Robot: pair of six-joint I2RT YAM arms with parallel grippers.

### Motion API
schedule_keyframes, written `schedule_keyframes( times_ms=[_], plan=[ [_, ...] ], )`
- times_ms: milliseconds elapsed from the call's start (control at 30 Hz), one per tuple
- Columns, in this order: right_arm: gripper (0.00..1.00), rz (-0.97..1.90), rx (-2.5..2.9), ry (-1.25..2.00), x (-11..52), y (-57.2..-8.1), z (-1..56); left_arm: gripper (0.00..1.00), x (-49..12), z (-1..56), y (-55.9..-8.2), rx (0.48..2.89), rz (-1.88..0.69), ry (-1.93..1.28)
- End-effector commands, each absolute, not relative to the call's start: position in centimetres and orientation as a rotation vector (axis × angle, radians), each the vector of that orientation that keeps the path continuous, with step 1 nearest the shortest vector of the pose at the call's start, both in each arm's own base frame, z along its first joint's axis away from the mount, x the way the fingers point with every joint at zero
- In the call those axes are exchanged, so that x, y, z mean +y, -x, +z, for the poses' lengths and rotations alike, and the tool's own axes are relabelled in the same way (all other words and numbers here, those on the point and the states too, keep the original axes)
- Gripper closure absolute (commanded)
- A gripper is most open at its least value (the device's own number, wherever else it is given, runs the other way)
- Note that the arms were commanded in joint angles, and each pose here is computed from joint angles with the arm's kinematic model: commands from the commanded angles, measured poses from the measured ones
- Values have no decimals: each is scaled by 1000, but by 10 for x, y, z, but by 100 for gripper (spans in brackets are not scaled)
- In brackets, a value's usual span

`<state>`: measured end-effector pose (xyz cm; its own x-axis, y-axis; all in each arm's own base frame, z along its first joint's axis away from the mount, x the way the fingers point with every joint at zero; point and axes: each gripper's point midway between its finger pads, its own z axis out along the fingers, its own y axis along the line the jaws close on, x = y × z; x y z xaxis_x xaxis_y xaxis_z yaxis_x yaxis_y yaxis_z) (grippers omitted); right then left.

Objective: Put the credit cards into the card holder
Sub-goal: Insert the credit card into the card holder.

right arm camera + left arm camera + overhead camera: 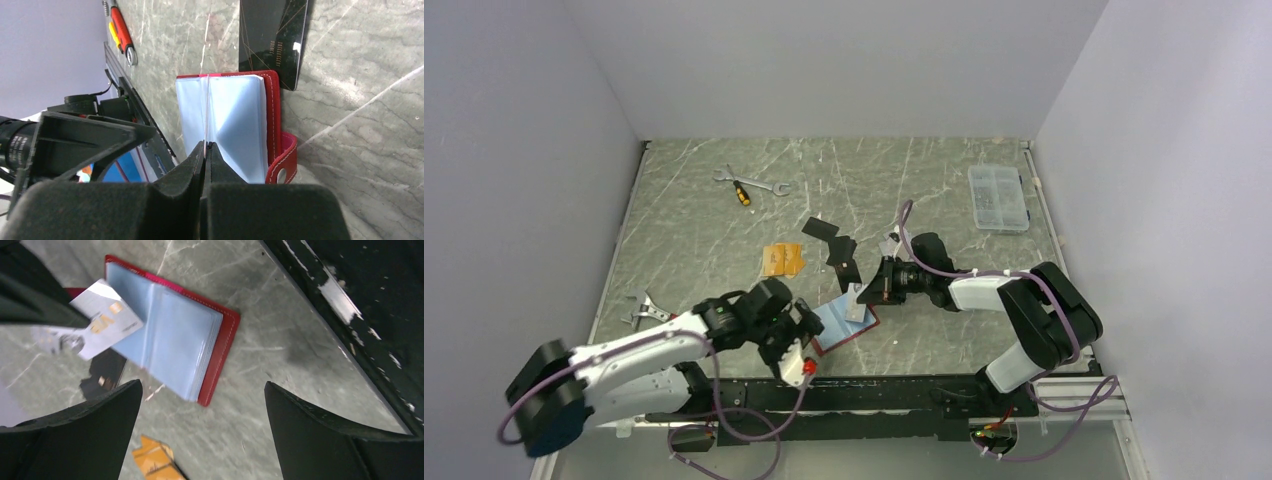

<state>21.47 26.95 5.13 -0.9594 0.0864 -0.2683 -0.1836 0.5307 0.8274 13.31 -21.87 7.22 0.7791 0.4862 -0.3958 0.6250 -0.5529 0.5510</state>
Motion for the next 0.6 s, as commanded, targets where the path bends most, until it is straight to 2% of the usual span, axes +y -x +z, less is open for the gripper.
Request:
schedule_keyframes(
  times_ms=[0, 100, 400, 567],
  plan=[
    [100, 1456, 2371, 142, 276, -223, 74, 1, -262, 84, -150, 708, -297, -2251],
    [100, 1456, 2364, 155, 275, -222, 74, 2, -264, 69, -150, 669, -297, -2302],
    [100, 1475, 2352, 160, 275, -221, 64, 22, -259, 32, -156, 714, -337, -2505],
    [100, 1497, 2358, 150, 276, -220, 56, 40, -251, 20, -157, 736, -350, -2603]
  ],
)
